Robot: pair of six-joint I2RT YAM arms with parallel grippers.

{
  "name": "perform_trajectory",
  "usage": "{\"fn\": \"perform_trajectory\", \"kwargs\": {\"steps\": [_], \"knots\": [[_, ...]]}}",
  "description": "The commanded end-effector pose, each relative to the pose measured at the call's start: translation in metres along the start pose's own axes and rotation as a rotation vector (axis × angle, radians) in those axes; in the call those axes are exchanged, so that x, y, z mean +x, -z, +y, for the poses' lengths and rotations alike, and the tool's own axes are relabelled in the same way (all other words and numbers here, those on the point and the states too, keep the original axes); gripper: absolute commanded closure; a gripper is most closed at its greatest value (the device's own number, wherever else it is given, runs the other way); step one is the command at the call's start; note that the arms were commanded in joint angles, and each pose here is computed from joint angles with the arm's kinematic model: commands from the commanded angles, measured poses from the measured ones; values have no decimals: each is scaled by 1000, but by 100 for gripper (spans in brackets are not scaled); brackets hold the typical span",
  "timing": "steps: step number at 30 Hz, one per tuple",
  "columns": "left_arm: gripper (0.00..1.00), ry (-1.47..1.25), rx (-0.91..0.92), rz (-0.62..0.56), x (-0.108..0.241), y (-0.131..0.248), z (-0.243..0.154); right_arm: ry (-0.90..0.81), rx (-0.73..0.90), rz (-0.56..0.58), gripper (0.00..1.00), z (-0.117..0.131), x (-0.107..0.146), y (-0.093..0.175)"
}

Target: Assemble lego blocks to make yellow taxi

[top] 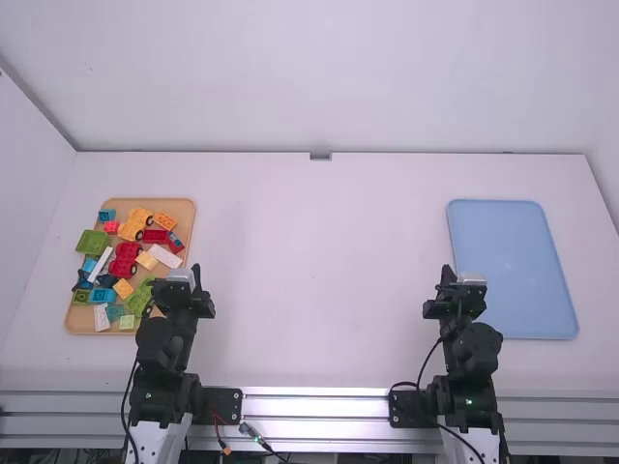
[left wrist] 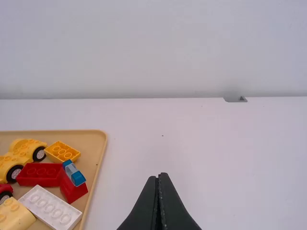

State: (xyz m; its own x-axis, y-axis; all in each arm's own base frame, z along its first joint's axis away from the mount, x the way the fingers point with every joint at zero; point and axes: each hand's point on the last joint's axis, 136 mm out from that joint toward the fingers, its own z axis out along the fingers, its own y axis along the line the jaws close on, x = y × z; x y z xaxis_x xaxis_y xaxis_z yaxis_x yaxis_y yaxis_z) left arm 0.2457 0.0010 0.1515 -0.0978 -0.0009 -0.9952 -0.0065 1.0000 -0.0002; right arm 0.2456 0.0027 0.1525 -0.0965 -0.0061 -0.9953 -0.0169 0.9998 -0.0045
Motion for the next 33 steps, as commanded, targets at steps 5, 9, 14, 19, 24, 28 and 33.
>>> {"fn": "perform_trajectory", "kwargs": {"steps": [5, 9, 14, 19, 24, 28, 33], "knots": [[99, -1, 0, -1, -1, 0, 0, -2, 0, -2, 99, 0, -1, 0], [97, -2, 1, -3, -4, 0, 0, 0, -1, -6, 97, 0, -5, -1], [93, -4, -2, 0, -9, -1, 0, 2, 0, -4, 93, 0, -11, -2], [86, -8, -7, 19, -17, -2, 1, 3, 4, 19, 86, -1, -23, -4], [79, -8, -29, 47, -27, -3, 4, 5, 9, 46, 79, -3, -35, -8], [72, -4, -52, 79, -38, -5, 8, 7, 12, 66, 72, -5, -46, -14], [63, -15, -72, 139, -51, -7, 11, 10, 15, 85, 63, -6, -58, -23]]}}
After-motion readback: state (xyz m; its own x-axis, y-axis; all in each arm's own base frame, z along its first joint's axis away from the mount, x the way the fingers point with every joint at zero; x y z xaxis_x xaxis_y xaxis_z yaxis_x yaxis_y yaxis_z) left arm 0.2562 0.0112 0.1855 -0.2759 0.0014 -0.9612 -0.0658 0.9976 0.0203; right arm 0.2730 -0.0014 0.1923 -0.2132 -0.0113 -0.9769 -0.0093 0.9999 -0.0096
